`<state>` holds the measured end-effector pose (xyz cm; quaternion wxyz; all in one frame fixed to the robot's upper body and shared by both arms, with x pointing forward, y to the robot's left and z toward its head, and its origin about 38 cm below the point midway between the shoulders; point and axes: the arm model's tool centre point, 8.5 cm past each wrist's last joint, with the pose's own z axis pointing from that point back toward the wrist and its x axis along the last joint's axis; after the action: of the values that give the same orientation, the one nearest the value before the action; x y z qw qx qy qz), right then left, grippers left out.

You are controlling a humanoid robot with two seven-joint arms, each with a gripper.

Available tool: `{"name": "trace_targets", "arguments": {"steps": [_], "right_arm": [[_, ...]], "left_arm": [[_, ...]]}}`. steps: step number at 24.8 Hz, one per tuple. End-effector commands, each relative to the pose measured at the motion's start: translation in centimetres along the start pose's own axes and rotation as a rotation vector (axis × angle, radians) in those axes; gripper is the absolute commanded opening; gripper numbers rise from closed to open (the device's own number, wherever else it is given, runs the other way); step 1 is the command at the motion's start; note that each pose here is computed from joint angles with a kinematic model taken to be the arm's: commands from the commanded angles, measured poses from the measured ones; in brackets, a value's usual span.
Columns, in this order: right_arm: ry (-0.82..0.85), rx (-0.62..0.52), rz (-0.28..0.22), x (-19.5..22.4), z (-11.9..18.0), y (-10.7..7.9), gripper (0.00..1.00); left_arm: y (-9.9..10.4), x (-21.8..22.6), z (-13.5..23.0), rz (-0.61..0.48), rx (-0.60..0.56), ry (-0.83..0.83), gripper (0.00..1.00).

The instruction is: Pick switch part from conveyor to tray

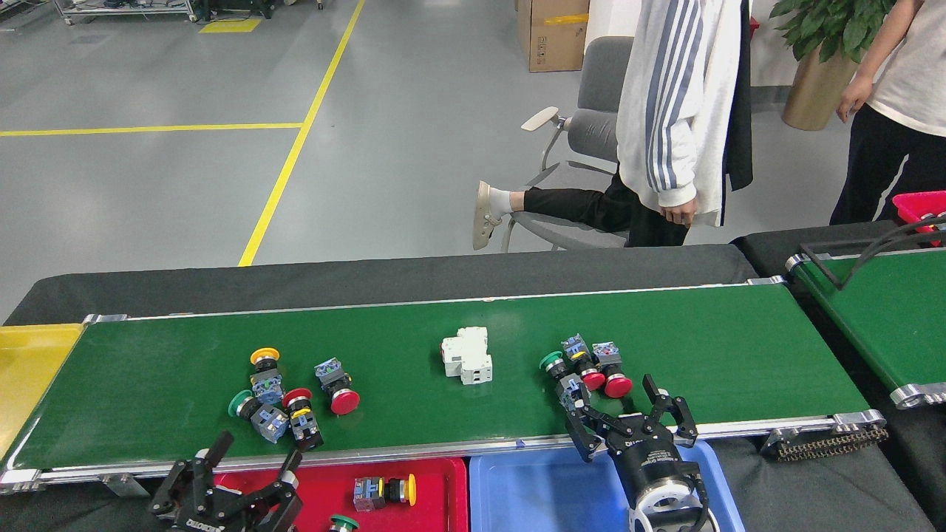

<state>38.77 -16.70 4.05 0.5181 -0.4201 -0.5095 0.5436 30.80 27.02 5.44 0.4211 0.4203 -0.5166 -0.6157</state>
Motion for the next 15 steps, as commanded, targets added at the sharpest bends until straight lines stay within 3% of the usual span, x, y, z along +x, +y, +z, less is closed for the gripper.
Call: {"name": "trace_targets", "arguments": {"steps": [1,5,11,15], "right_arm": [[0.011,0.044,0.001,-0.2,-0.4,0.8,1.00],[0.009,0.063,-0.003,0.6,-2.6,0.8,1.00],[0.012,0.080,-0.016,1.9,-5.0,0.5,1.00],[0.059,0.072,-0.015,1.1,-5.5,-0.1,1.00]], "left_arm": [[0.5,-1.2,-1.5,-0.018,0.003,0.047,1.00],[-0.8,-3.0,-2.9,0.000,-0.035,0.096,1.00],[-0.2,-5.5,-1.7,-0.031,-0.031,0.127,1.00],[0.3,-4.8,-0.4,-0.060,-0.022,0.088,1.00]]}}
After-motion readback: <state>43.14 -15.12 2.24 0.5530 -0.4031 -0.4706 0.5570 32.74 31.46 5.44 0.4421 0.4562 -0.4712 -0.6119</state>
